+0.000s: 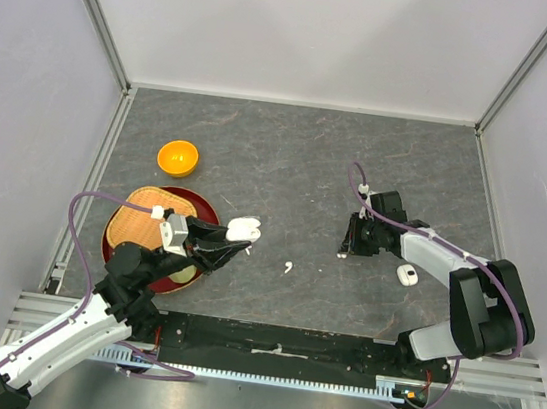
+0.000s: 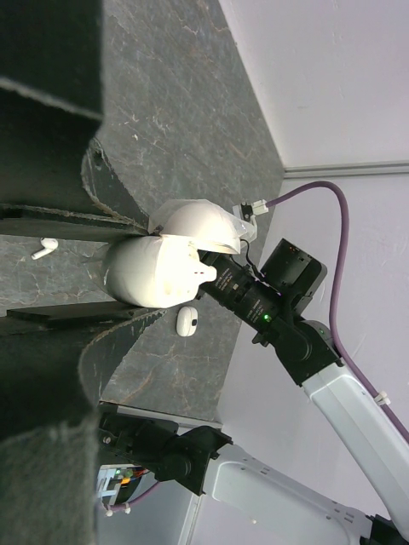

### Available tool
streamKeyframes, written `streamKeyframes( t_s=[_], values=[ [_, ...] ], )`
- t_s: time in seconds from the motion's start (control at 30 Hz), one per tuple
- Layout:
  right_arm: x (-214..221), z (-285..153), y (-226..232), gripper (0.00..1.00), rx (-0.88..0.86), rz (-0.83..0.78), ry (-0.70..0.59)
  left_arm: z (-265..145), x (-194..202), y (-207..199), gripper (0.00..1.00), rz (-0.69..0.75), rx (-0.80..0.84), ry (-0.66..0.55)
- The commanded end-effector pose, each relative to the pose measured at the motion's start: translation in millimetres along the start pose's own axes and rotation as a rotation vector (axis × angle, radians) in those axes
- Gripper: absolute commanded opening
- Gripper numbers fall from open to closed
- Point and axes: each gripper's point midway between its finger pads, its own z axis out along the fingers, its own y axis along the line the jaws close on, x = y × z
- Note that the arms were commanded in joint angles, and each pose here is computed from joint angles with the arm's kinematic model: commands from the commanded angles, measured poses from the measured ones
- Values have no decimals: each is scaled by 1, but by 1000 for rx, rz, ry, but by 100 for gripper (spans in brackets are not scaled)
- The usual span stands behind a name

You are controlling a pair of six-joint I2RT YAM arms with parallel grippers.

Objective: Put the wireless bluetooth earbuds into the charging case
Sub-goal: Pick up the earbud from the center of the board.

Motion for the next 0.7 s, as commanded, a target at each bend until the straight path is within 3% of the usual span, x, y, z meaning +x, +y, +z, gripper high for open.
streamKeyframes(
  t_s=[0.0,0.3,0.67],
  values=[
    [-2,-2,2,27,-1,6,-14,2,-10,-4,2,-14,13,-41],
    [-4,-2,4,32,-11,21,-23,2,-10,-3,2,-14,11,-39],
    [-5,-5,6,22,-19,14,-27,2,-10,-3,2,-17,10,-39]
  ],
)
